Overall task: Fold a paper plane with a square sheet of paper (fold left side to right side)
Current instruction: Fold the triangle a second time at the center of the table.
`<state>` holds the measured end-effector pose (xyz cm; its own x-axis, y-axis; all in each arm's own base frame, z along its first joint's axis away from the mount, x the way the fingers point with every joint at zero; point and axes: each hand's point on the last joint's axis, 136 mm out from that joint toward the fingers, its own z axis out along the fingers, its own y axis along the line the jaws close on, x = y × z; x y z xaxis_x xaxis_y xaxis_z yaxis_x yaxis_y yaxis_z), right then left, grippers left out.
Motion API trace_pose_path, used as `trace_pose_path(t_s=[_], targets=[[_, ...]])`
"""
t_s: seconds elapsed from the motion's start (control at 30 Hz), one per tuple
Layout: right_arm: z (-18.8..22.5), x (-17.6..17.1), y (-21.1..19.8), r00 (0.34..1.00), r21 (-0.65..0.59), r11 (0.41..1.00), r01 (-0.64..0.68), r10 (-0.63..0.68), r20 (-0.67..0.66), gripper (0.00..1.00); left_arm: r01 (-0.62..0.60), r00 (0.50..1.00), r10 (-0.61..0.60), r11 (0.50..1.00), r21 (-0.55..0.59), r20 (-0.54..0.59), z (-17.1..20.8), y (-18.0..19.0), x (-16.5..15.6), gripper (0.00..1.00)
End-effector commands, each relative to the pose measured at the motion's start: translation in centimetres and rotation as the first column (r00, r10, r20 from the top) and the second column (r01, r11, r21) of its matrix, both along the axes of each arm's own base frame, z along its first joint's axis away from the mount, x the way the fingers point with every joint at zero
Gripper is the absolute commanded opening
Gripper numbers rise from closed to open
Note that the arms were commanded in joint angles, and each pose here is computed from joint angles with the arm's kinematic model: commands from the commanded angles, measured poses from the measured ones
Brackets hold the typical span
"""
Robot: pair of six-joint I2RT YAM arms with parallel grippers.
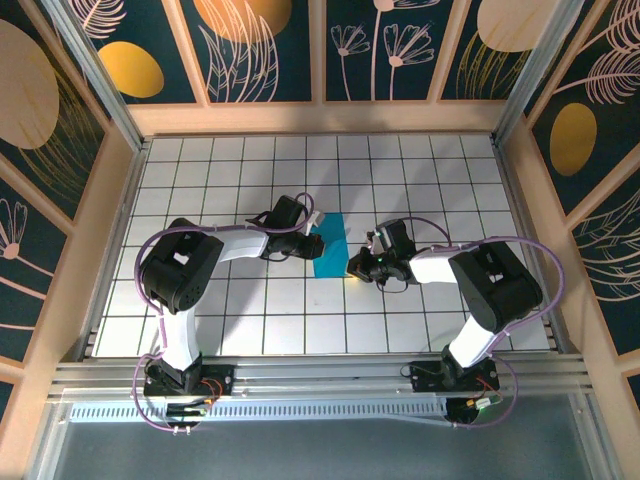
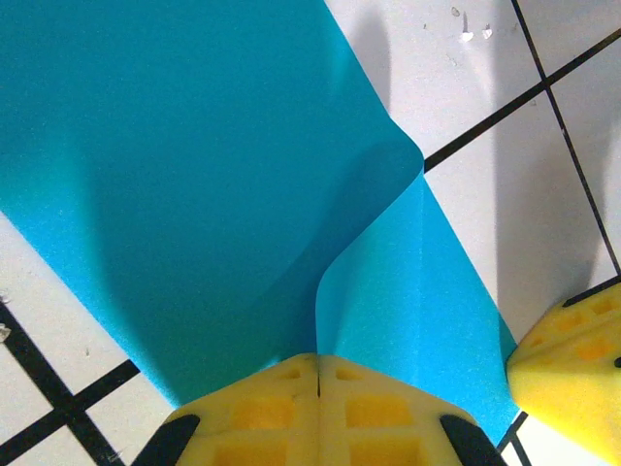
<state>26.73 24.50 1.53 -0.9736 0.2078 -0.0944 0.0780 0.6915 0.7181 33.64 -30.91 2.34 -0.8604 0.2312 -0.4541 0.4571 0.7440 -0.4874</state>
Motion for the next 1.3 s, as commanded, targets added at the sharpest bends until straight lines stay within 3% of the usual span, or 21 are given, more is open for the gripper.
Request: trace_pose_path(t_s=[0.0, 1.27], targets=[[-3.2, -2.3, -2.0, 0.993, -0.108, 0.994, -0.001, -0.011, -0.115, 0.0, -0.006, 0.999, 0.005, 1.0, 0.006, 0.037, 0.5, 0.2, 0.9, 0.0], [-3.2, -2.4, -1.8, 0.993, -0.104, 0.995, -0.008, -0.004, -0.118, 0.0, 0.011, 1.0, -0.011, 1.0, 0.015, 0.013, -0.8, -0.1, 1.0, 0.0]])
